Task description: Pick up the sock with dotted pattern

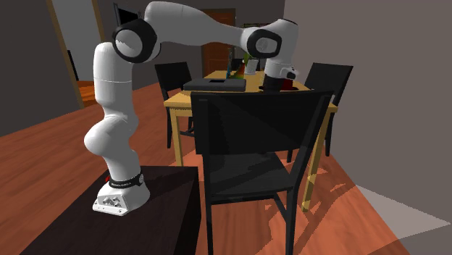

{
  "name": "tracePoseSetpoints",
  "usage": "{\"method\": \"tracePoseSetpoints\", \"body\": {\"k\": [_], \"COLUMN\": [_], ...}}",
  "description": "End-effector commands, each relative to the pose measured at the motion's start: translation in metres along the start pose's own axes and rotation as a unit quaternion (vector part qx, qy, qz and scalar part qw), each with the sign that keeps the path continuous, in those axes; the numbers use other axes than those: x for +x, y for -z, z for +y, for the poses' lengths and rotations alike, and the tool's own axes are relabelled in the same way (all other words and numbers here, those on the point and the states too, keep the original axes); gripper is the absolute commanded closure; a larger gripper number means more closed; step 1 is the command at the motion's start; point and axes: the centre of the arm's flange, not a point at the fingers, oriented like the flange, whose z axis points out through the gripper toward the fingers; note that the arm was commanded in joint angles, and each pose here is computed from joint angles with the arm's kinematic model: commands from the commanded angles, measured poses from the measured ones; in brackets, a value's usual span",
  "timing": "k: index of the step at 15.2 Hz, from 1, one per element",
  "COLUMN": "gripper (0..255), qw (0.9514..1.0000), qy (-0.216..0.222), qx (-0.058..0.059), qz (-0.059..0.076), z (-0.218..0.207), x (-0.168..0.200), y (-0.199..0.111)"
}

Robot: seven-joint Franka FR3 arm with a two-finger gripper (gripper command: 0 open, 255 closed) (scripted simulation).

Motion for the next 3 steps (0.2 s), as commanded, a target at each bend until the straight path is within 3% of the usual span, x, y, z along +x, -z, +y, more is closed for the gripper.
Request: {"method": "tracePoseSetpoints", "body": {"k": [1, 3], "gripper": [255, 255], "qw": [1.0000, 1.0000], "qy": [0.000, 0.000], "qx": [0.000, 0.000], "qz": [0.000, 0.000], "z": [-0.0022, -0.0024], "x": [-0.0011, -0.0011], "y": [0.0109, 0.0117]}}
